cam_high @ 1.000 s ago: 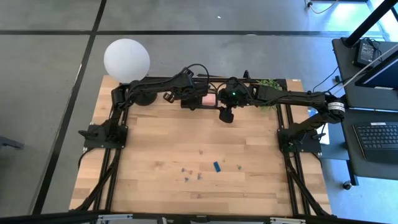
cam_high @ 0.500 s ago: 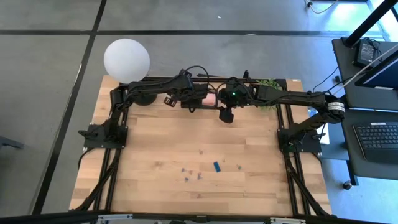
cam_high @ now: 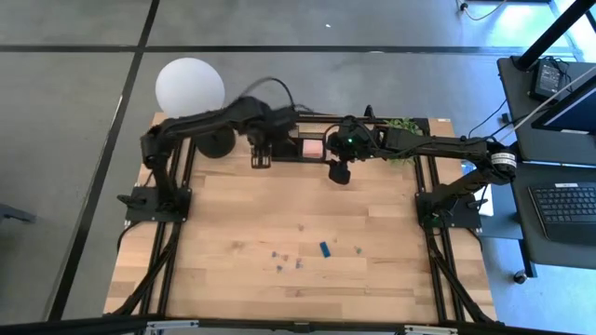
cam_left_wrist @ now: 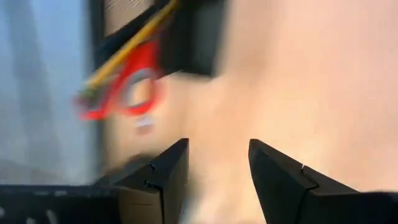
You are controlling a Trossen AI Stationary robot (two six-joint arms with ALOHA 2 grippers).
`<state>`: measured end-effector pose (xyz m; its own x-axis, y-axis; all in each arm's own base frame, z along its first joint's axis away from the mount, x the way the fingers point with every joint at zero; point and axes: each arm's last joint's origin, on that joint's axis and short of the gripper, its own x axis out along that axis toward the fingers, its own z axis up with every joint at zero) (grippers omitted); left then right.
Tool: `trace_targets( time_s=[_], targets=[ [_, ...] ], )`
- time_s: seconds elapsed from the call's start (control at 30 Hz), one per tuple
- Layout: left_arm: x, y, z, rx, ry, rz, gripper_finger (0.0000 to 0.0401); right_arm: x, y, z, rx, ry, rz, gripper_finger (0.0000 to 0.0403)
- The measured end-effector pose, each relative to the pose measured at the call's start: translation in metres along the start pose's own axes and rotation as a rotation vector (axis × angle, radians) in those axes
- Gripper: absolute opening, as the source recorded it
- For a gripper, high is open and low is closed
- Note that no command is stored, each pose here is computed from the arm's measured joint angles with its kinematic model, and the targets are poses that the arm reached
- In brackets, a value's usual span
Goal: Pick and place office supplies into organizer
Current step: Put the blue eraser into the black desk organizer
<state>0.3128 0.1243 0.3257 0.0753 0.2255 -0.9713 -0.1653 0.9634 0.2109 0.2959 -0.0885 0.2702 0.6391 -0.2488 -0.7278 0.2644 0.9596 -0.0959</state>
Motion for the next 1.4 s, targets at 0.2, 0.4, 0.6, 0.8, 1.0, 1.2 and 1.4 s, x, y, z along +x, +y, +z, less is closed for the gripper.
trace_targets(
  time_s=[0.2, 0.4, 0.6, 0.8, 1.0, 1.2, 1.4],
  targets=[
    [-0.024, 0.0, -0.012, -0.148, -0.308, -0.275, 0.016, 0.0, 0.001, -0.005, 0.026, 0.046, 0.013, 0.0255],
    [0.0, -0.028, -0.031, -0.193, -0.279, -0.374, 0.0164, 0.0, 0.002, -0.007, 0.102, 0.069, 0.032, 0.0255],
    [0.035, -0.069, -0.045, -0.172, -0.494, -0.455, 0.0162, -0.001, 0.004, -0.01, 0.241, 0.11, 0.07, 0.0255],
    [0.036, -0.093, -0.069, -0.222, -0.782, -0.488, 0.016, -0.002, 0.012, -0.009, 0.275, 0.121, 0.24, 0.0255],
    [0.031, -0.114, -0.102, -0.208, -0.933, -0.469, 0.016, -0.004, 0.039, -0.006, 0.325, 0.105, 0.244, 0.0255],
    [0.03, -0.132, -0.138, -0.174, -1.026, -0.496, 0.0159, -0.012, 0.084, -0.009, 0.466, 0.125, 0.207, 0.0255],
    [0.034, -0.143, -0.17, -0.162, -1.152, -0.575, 0.0159, -0.024, 0.134, -0.011, 0.559, 0.123, 0.217, 0.0255]
  ],
)
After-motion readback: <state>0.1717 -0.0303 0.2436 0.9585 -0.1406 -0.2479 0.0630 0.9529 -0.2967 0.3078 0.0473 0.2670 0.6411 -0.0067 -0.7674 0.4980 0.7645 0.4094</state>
